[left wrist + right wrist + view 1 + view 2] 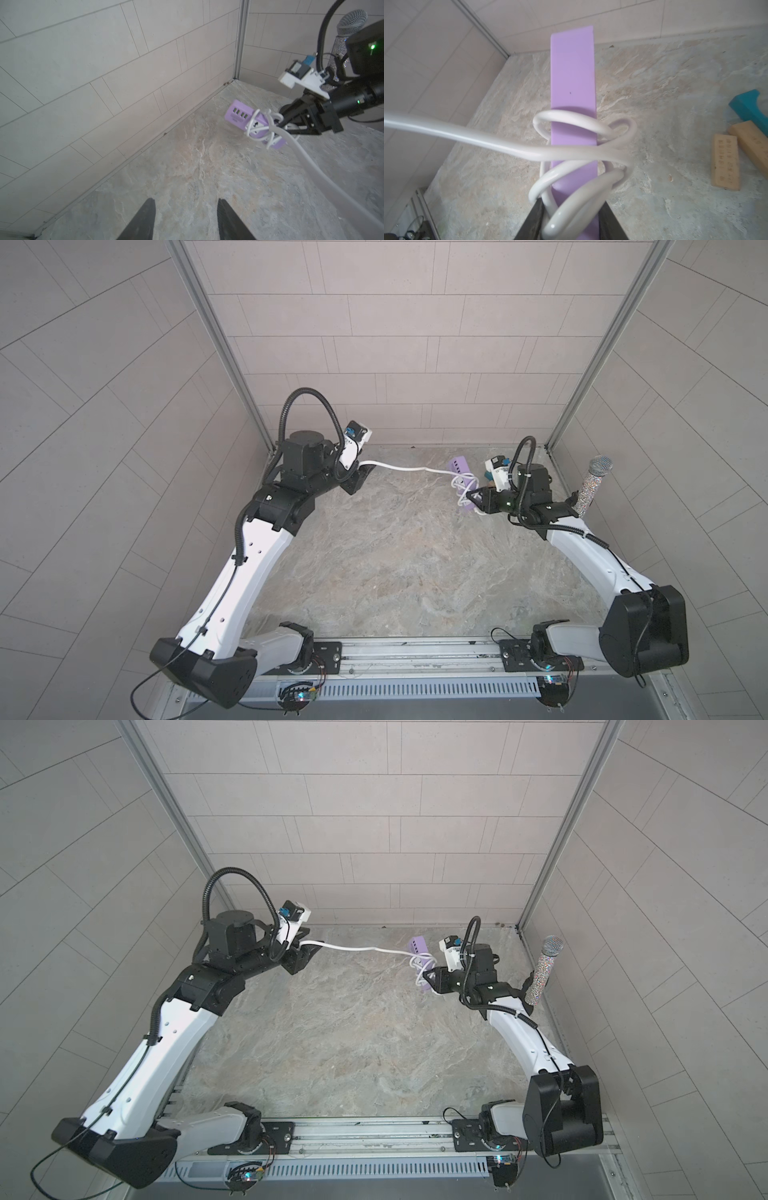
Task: Wrap the cord around the power strip
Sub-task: Wrap the power cord around the power strip.
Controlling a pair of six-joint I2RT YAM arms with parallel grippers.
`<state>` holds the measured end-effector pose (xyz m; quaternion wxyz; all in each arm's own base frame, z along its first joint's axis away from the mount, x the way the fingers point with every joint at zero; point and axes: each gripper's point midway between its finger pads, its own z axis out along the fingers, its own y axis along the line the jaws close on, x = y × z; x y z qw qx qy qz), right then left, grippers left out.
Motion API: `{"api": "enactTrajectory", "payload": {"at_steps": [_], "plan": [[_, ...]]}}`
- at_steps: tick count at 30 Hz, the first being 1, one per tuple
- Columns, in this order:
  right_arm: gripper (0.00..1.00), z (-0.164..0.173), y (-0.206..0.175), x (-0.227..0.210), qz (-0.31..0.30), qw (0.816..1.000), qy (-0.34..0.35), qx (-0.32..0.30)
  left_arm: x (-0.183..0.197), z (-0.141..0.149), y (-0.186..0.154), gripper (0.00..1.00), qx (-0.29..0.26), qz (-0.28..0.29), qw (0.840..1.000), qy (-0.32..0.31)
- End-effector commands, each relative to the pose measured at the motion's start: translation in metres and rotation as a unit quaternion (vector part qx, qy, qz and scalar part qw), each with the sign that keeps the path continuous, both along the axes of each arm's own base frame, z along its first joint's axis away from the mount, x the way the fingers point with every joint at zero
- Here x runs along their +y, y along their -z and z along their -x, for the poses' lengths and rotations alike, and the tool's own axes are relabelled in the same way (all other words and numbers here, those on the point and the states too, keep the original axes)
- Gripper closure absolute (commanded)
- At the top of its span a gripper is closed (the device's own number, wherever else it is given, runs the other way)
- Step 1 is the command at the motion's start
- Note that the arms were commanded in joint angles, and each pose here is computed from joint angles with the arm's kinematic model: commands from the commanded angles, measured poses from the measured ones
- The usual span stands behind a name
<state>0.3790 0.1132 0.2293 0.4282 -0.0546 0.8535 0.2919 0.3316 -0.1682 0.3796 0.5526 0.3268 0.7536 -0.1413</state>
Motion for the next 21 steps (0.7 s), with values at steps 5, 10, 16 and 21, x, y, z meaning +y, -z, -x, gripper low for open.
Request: {"api": "enactTrajectory", "payload": {"at_steps": [5, 10, 16, 21], "plan": [[1.0, -0.009, -0.113, -0.024, -0.146, 0.978, 0.03, -0.148, 0.009, 0.01, 0.05, 0.88, 0.061, 0.05, 0.997, -0.001], [1.0, 0.019, -0.158, 0.003, -0.206, 0.954, -0.064, -0.207, 0.01, -0.014, 0.102, 0.89, 0.111, 0.066, 0.992, -0.01], [1.0, 0.066, -0.181, 0.044, -0.208, 0.931, -0.18, -0.24, -0.014, -0.053, 0.128, 0.91, 0.145, 0.096, 0.984, 0.027], [1.0, 0.11, -0.178, 0.079, -0.187, 0.91, -0.273, -0.25, -0.04, -0.089, 0.146, 0.92, 0.173, 0.093, 0.978, 0.066]]}}
